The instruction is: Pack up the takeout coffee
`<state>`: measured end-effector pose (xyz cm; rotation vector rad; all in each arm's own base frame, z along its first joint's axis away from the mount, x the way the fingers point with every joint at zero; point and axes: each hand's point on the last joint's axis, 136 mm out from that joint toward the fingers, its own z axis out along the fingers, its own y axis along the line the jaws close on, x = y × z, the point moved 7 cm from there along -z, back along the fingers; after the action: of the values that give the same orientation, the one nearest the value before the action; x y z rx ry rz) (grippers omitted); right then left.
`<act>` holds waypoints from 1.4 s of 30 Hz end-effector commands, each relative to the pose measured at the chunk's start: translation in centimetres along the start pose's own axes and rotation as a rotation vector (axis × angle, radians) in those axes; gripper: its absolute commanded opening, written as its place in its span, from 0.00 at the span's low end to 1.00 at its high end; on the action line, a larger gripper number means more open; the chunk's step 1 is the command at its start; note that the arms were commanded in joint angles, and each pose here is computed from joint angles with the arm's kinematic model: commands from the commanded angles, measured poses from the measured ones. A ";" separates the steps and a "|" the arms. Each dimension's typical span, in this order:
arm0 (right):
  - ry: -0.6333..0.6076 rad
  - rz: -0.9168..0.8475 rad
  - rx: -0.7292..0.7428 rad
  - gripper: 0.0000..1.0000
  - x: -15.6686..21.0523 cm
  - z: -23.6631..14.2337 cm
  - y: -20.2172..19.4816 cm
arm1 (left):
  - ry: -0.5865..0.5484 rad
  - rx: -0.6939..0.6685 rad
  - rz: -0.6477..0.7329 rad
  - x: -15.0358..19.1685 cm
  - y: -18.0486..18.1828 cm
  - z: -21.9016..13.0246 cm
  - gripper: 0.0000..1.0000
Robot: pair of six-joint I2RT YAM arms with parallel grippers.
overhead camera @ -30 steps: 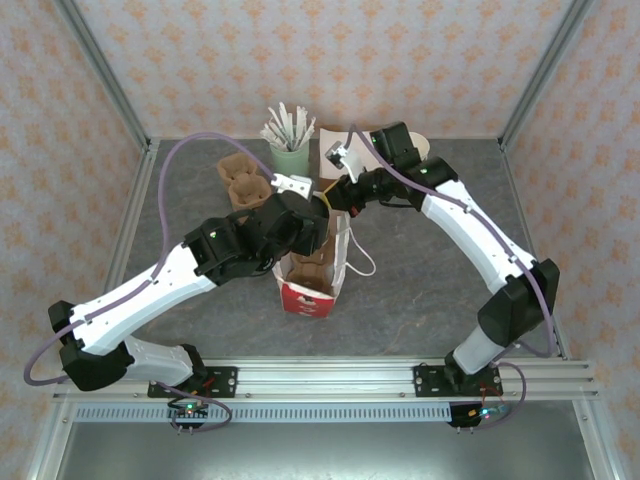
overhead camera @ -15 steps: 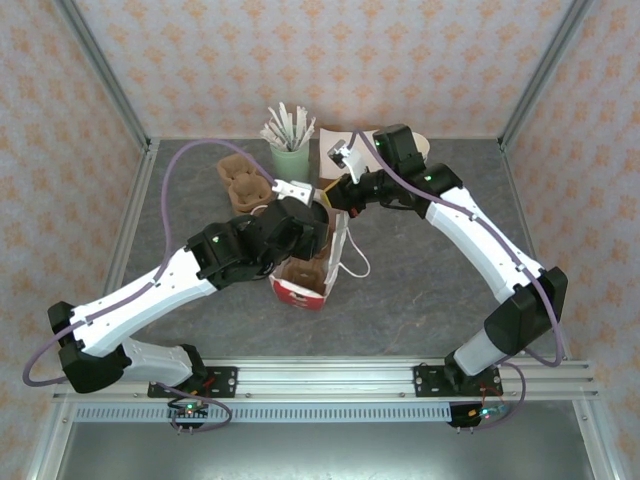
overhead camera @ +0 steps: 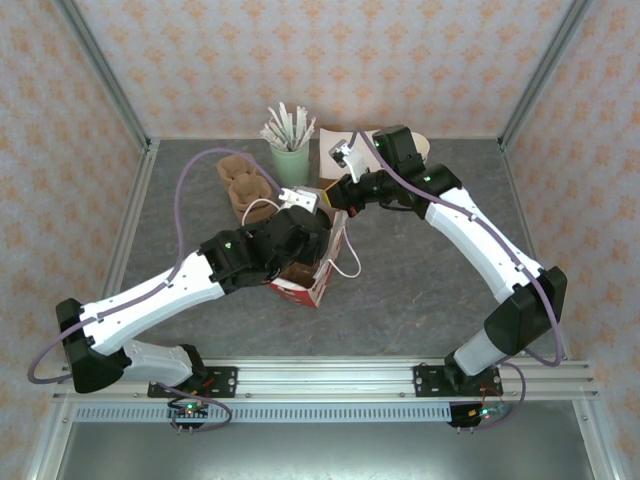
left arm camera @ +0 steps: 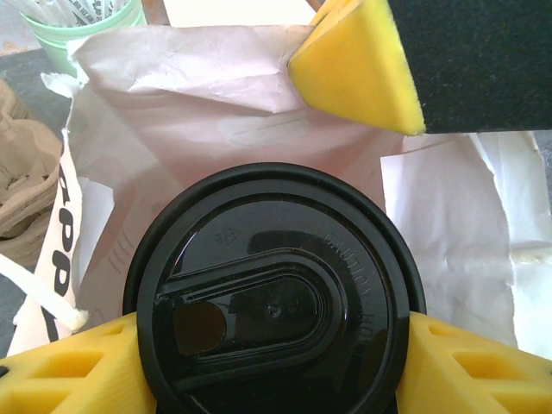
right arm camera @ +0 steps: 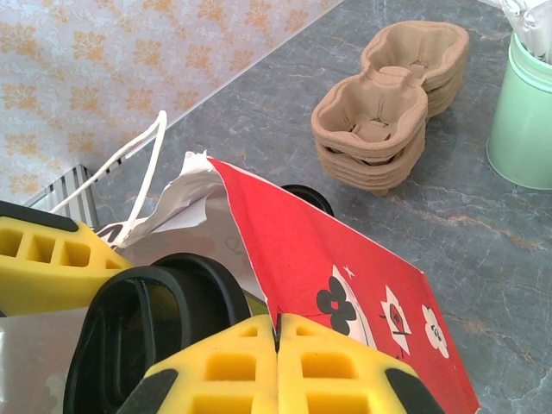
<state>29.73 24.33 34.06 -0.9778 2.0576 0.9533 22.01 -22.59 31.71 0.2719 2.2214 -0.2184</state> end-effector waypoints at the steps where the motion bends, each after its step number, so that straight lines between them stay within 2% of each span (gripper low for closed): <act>1: -0.054 -0.017 0.003 0.01 -0.8 -0.6 0.6 | -0.021 -0.021 -0.010 0.2 -0.2 0.8 0.64; 16: -0.069 0.078 0.036 0.01 -0.6 0.2 -0.6 | 0.000 -0.042 -0.029 1.5 0.5 3.1 0.64; 24: -0.108 0.122 0.071 0.01 -1.0 -0.2 -1.6 | 0.024 -0.026 -0.028 1.9 0.7 2.7 0.64; 33: -0.110 0.112 0.099 0.00 -0.9 -0.2 -2.1 | 0.019 -0.047 -0.032 2.0 1.7 1.9 0.64; 42: -0.080 0.100 0.088 0.00 -0.3 -0.3 -1.9 | 0.035 -0.079 -0.046 1.5 2.5 3.4 0.64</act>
<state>31.56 23.68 33.10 -0.7661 2.1242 0.9426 24.07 -21.17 29.17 0.1826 2.2333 -0.1873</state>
